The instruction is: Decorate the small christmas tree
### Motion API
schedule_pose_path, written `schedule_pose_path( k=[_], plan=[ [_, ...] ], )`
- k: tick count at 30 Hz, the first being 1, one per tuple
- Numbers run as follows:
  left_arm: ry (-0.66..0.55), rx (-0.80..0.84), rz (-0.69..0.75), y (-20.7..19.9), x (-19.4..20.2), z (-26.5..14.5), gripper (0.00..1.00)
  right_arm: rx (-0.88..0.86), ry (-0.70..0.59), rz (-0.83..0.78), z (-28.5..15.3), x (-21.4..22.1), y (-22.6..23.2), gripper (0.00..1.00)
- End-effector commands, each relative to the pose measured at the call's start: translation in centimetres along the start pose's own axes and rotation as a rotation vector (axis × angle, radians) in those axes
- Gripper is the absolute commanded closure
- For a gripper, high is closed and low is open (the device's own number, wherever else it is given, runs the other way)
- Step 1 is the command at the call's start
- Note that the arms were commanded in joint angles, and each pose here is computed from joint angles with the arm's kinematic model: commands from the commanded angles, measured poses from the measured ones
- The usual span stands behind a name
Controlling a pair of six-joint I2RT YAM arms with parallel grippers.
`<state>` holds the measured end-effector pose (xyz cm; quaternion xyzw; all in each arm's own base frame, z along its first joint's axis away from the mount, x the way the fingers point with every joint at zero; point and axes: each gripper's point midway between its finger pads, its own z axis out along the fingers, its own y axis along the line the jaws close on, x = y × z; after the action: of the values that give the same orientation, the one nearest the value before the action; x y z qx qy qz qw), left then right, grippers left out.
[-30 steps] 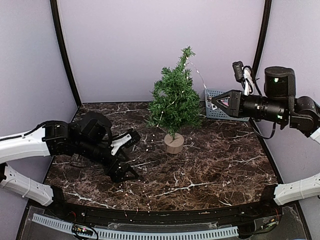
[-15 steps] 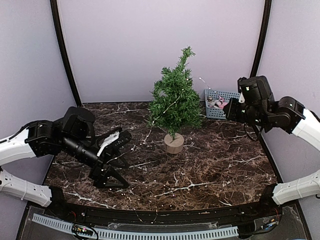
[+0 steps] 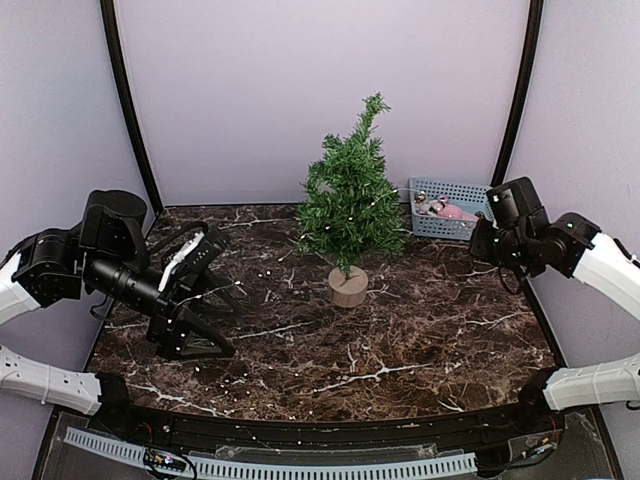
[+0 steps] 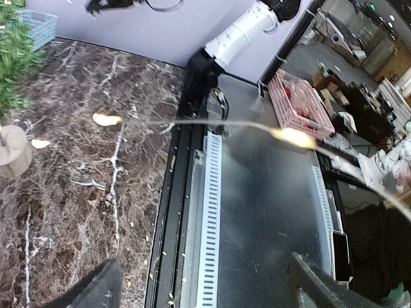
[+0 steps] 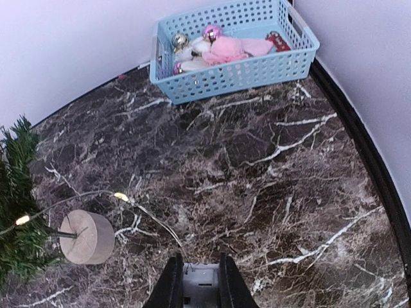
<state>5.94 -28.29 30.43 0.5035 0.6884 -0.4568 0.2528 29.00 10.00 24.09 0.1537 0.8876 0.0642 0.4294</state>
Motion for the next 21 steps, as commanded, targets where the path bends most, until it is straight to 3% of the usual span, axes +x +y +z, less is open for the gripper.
schedule_pose_path(
  k=[1,4,6,10,11,13,18,21],
  plan=[
    [-0.118,-0.121,0.042,0.7,-2.8,-2.2,0.25,-0.101,0.122,0.038,1.7,4.0,1.1,1.0],
    [-0.146,-0.163,0.035,1.6,-3.0,-2.1,0.6,-0.161,0.254,0.084,3.5,8.9,1.4,1.0],
    [-0.152,-0.174,0.027,2.1,-2.9,-1.6,0.77,-0.203,0.33,0.119,4.3,12.0,1.4,1.0],
    [-0.139,-0.19,0.009,3.1,-2.5,-0.6,0.99,-0.209,0.398,0.149,5.2,15.8,0.3,1.0],
    [-0.137,-0.191,0.008,3.2,-2.5,-0.5,1.0,-0.21,0.405,0.149,5.3,16.2,0.2,1.0],
    [-0.127,-0.186,0.005,3.4,-2.4,0.0,1.0,-0.209,0.418,0.143,5.4,16.9,-0.1,0.87],
    [-0.091,-0.2,-0.008,4.3,-2.2,1.0,1.0,-0.246,0.371,0.094,4.2,15.2,0.4,0.31],
    [-0.089,-0.25,-0.019,5.4,-2.2,1.1,1.0,-0.239,0.29,0.088,2.7,13.0,-0.2,0.1]
  ],
)
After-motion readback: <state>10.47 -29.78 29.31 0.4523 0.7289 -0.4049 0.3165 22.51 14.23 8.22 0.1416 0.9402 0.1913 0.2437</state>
